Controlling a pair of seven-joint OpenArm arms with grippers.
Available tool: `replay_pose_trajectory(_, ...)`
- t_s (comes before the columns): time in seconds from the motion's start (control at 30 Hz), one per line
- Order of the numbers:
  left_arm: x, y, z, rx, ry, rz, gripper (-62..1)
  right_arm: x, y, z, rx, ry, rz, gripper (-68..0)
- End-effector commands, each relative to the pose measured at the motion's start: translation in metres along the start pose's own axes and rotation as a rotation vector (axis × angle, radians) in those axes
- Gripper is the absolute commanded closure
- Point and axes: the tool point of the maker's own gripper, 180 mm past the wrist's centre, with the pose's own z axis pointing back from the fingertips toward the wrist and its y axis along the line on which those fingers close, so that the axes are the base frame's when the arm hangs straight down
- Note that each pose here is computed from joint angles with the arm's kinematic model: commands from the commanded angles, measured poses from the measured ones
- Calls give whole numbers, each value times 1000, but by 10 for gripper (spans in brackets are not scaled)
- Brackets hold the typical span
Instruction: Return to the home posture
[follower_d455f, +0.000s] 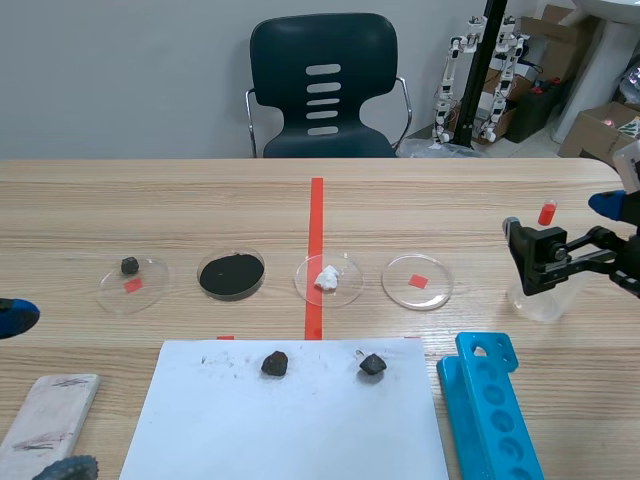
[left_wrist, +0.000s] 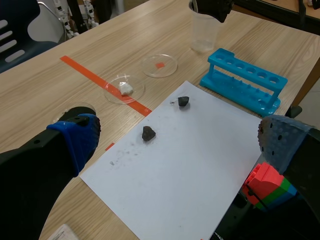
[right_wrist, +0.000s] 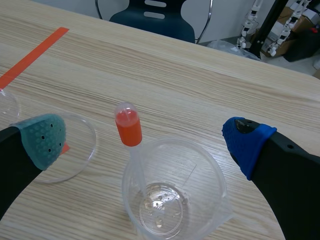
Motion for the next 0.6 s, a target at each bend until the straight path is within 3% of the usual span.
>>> replay_pose_trajectory(0.0,8,0,-2,3,-34,1,-623,16,-6,-3,-8,-48,11,-679)
replay_pose_trajectory(0.57,8,0,-2,3,-34,1,-623,19,-6,-3,-8,-62,12,-679)
